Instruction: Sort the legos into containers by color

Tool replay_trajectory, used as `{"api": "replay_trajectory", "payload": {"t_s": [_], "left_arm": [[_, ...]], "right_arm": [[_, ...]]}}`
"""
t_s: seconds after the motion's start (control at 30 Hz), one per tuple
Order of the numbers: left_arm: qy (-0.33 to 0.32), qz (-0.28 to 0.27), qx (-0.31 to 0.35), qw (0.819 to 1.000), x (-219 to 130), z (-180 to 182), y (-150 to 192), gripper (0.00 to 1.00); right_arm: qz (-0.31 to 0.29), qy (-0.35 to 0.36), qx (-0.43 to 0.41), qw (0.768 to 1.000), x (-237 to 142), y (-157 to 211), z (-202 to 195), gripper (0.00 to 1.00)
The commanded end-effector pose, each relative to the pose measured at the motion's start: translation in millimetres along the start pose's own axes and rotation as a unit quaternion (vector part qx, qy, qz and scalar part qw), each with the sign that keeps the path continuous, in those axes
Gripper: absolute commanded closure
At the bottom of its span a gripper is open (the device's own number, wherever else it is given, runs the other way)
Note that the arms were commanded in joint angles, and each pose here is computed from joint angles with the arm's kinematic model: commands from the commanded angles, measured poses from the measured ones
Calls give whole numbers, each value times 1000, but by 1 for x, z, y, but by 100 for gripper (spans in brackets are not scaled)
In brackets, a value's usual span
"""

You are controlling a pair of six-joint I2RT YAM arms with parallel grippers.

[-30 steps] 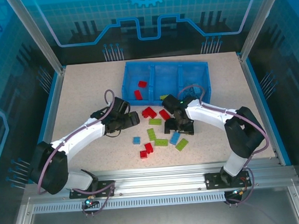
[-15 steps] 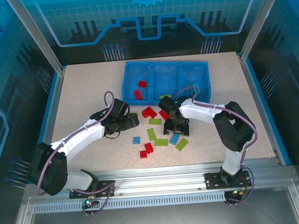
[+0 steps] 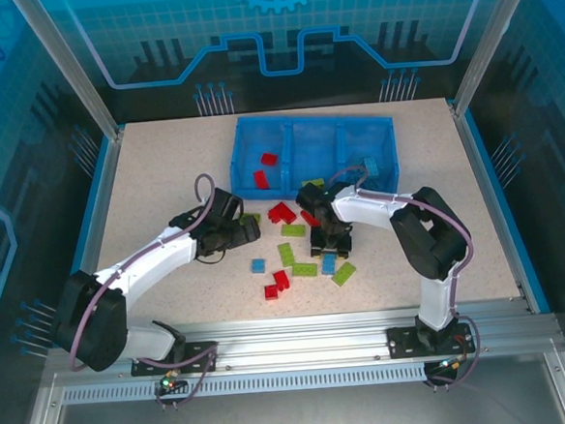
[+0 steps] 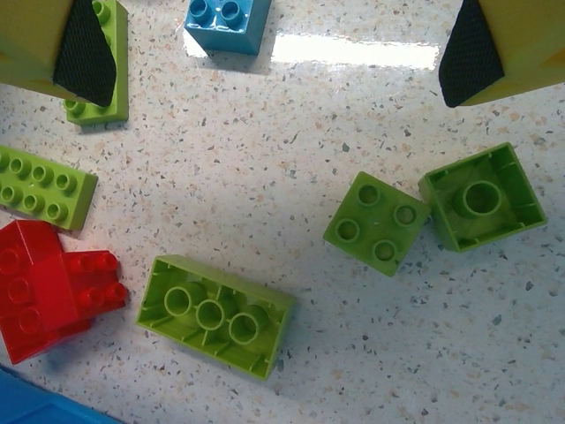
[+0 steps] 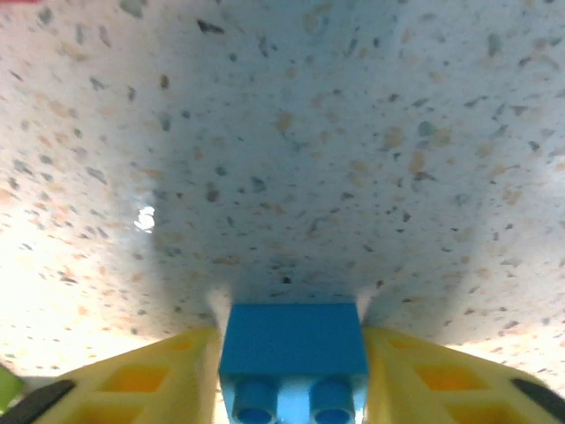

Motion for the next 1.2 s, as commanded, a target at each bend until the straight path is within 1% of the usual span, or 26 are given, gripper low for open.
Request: {"api": "replay_trajectory", "payload": {"t_s": [0.0,0.07,0.27,0.37,0.5,0.6,0.67,0.83,0.97,1.03,1.13,1.17], "left_arm": [[-17,-1,-2,1000,-3,11,3,1],[-19,-1,-4,1000,-3,12,3,1],[-21,-2,-6,1000,-3,14,4,1],[-21,5,-8,1000,0,13,6,1],[-14,21,-5,1000,5,10,11,1],[-5,36,1,999,10,6,17,1],[-2,44,12,999,12,3,22,1],[7,60,38,997,15,-4,36,1],[5,83,60,995,20,-13,49,1],[3,93,67,993,22,-18,54,3],[-3,108,71,992,27,-21,63,5],[-8,114,69,991,29,-21,65,6]], "right_arm": [[-8,-22,3,1000,-11,-13,11,63],[-26,-33,7,999,-26,-26,10,66],[-98,-75,18,992,-96,-82,-4,67],[-138,-75,22,987,-128,-114,-20,67],[-193,-41,18,980,-155,-164,-46,67],[-209,0,14,978,-160,-200,-63,67],[-209,10,12,978,-159,-217,-66,68],[-211,19,23,977,-151,-245,-72,68],[-191,29,18,981,-136,-255,-73,66],[-182,37,14,982,-128,-257,-74,60],[-171,37,14,984,-122,-257,-74,44],[-169,34,16,985,-122,-256,-74,38]]}}
Point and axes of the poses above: each hand's point on the last joint's axis, 136 mm out from that joint toward the fingers, its own x axis out along the fingers, its own z axis along the line the jaws close on, y = z × x, the point moved 1 cm from there along -x, back along the fingers, and after that the axes turned 8 degrees about x, right-handed, at the moved point
